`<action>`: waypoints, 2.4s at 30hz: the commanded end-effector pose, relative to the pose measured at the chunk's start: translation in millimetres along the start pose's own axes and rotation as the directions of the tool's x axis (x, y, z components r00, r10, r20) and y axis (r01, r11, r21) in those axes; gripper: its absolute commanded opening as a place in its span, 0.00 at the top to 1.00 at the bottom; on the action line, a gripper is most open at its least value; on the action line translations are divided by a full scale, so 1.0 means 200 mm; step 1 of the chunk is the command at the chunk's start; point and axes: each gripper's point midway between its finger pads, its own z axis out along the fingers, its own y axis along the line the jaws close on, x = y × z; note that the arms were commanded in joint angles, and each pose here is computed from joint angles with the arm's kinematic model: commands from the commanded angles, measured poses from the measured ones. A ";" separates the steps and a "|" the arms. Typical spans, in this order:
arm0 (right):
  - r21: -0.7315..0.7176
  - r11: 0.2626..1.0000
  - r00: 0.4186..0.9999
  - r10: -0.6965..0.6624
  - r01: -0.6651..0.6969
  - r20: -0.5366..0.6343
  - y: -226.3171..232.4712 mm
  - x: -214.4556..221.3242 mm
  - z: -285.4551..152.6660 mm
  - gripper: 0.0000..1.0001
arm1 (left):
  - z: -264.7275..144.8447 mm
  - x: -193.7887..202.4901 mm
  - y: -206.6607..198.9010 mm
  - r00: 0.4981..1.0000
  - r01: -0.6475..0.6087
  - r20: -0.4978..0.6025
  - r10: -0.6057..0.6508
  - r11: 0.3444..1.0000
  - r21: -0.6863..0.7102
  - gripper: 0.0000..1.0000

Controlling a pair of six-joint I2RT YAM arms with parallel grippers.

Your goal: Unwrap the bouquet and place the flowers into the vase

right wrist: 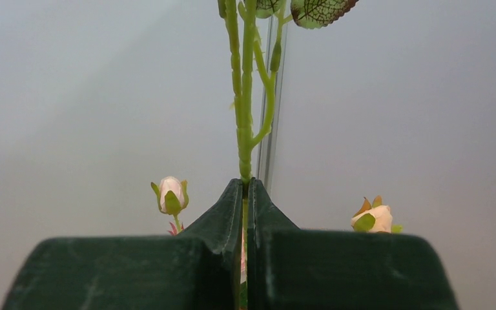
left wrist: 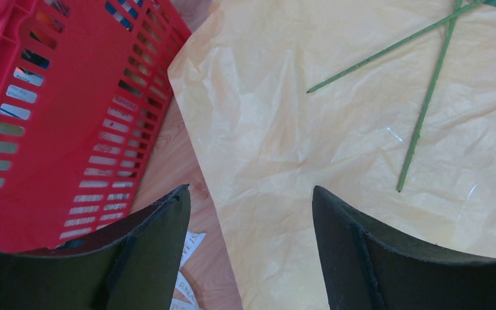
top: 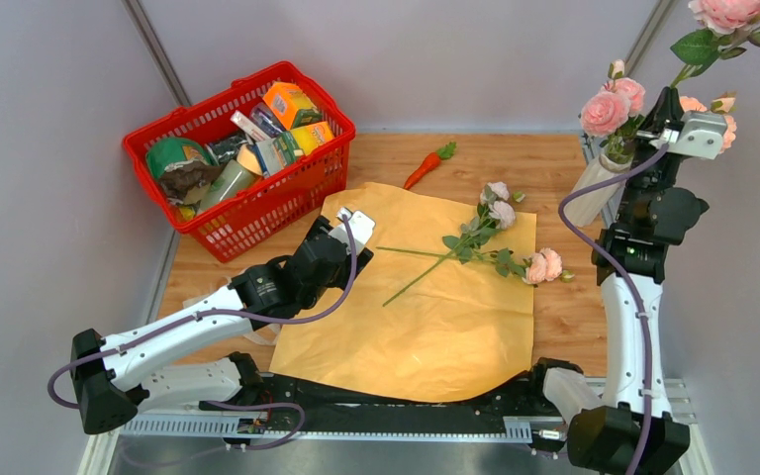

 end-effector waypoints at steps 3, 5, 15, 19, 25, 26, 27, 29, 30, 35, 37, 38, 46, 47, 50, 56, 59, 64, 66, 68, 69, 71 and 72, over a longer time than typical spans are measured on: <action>0.006 0.999 0.994 0.040 -0.041 0.107 -0.02 -0.07 0.08 1.00 | -0.02 -0.08 0.03 0.999 0.011 0.040 -0.010 1.000 -0.018 0.23; 0.021 0.999 0.996 0.037 -0.039 0.083 -0.04 -0.01 0.10 1.00 | -0.02 -0.08 0.04 0.999 0.010 0.039 -0.008 1.000 -0.028 0.23; 0.044 0.999 1.000 0.020 -0.021 0.021 -0.05 0.31 0.09 1.00 | -0.02 -0.08 0.04 0.999 0.010 0.038 -0.009 0.999 -0.031 0.23; 0.045 0.999 0.998 0.032 -0.029 -0.059 -0.04 0.47 0.08 0.92 | -0.02 -0.08 0.03 0.999 0.010 0.040 -0.009 1.000 -0.020 0.23; 0.260 0.957 0.933 0.208 -0.131 -0.295 -0.15 0.67 0.04 0.66 | -0.02 -0.08 0.04 0.999 0.012 0.041 -0.011 1.000 -0.028 0.23; 0.281 0.950 0.919 0.227 -0.136 -0.322 -0.15 0.68 0.03 0.64 | -0.02 -0.08 0.04 0.999 0.013 0.042 -0.012 1.000 -0.028 0.23; 0.285 0.947 0.904 0.245 -0.146 -0.351 -0.14 0.70 0.01 0.62 | -0.02 -0.08 0.04 0.999 0.013 0.044 -0.012 1.000 -0.025 0.23; 0.283 0.941 0.881 0.289 -0.189 -0.374 -0.11 0.68 -0.02 0.58 | -0.02 -0.08 0.03 0.999 0.010 0.041 -0.009 1.000 -0.023 0.23; 0.279 0.938 0.866 0.307 -0.206 -0.395 -0.10 0.68 -0.05 0.56 | -0.02 -0.08 0.03 0.999 0.010 0.040 -0.009 1.000 -0.022 0.23; 0.359 0.896 0.776 0.417 -0.262 -0.474 -0.08 0.68 -0.22 0.43 | -0.02 -0.08 0.04 0.999 0.013 0.044 -0.012 1.000 -0.028 0.23; 0.363 0.885 0.729 0.452 -0.292 -0.514 -0.04 0.70 -0.29 0.38 | -0.02 -0.08 0.04 0.999 0.013 0.045 -0.012 0.999 -0.029 0.23; 0.350 0.889 0.711 0.448 -0.294 -0.542 -0.01 0.72 -0.32 0.38 | -0.02 -0.08 0.04 0.999 0.015 0.045 -0.013 0.999 -0.032 0.23; 0.402 0.879 0.571 0.473 -0.256 -0.672 0.02 0.88 -0.49 0.40 | -0.02 -0.09 0.04 0.999 0.015 0.046 -0.014 0.999 -0.028 0.23; 0.405 0.878 0.556 0.477 -0.256 -0.681 0.03 0.88 -0.51 0.40 | -0.03 -0.09 0.04 0.999 0.016 0.049 -0.015 1.000 -0.026 0.23; 0.408 0.871 0.538 0.490 -0.273 -0.686 0.05 0.88 -0.55 0.40 | -0.03 -0.09 0.05 0.999 0.019 0.051 -0.017 0.999 -0.029 0.23; 0.386 0.878 0.523 0.479 -0.283 -0.705 0.07 0.84 -0.57 0.40 | -0.03 -0.09 0.04 0.998 0.020 0.053 -0.018 0.999 -0.026 0.23; 0.333 0.878 0.524 0.473 -0.343 -0.708 0.12 0.70 -0.53 0.45 | -0.03 -0.09 0.04 0.998 0.020 0.053 -0.018 0.999 -0.026 0.23; 0.257 0.864 0.595 0.488 -0.433 -0.639 0.14 0.36 -0.50 0.45 | -0.03 -0.09 0.04 0.999 0.015 0.049 -0.014 1.000 -0.022 0.23; 0.231 0.863 0.635 0.491 -0.450 -0.596 0.13 0.22 -0.48 0.42 | -0.03 -0.08 0.03 0.999 0.014 0.047 -0.013 1.000 -0.020 0.23; 0.208 0.863 0.668 0.491 -0.460 -0.559 0.12 0.11 -0.45 0.39 | -0.02 -0.09 0.04 0.999 0.015 0.046 -0.014 1.000 -0.023 0.23; 0.195 0.866 0.686 0.487 -0.461 -0.540 0.11 0.05 -0.43 0.38 | -0.02 -0.08 0.04 0.999 0.013 0.044 -0.012 1.000 -0.025 0.23; 0.171 0.871 0.719 0.479 -0.460 -0.503 0.10 -0.05 -0.39 0.35 | -0.02 -0.08 0.03 0.999 0.012 0.043 -0.011 1.000 -0.023 0.23; 0.155 0.876 0.741 0.472 -0.457 -0.478 0.09 -0.12 -0.37 0.34 | -0.02 -0.08 0.04 0.999 0.013 0.044 -0.012 1.000 -0.025 0.23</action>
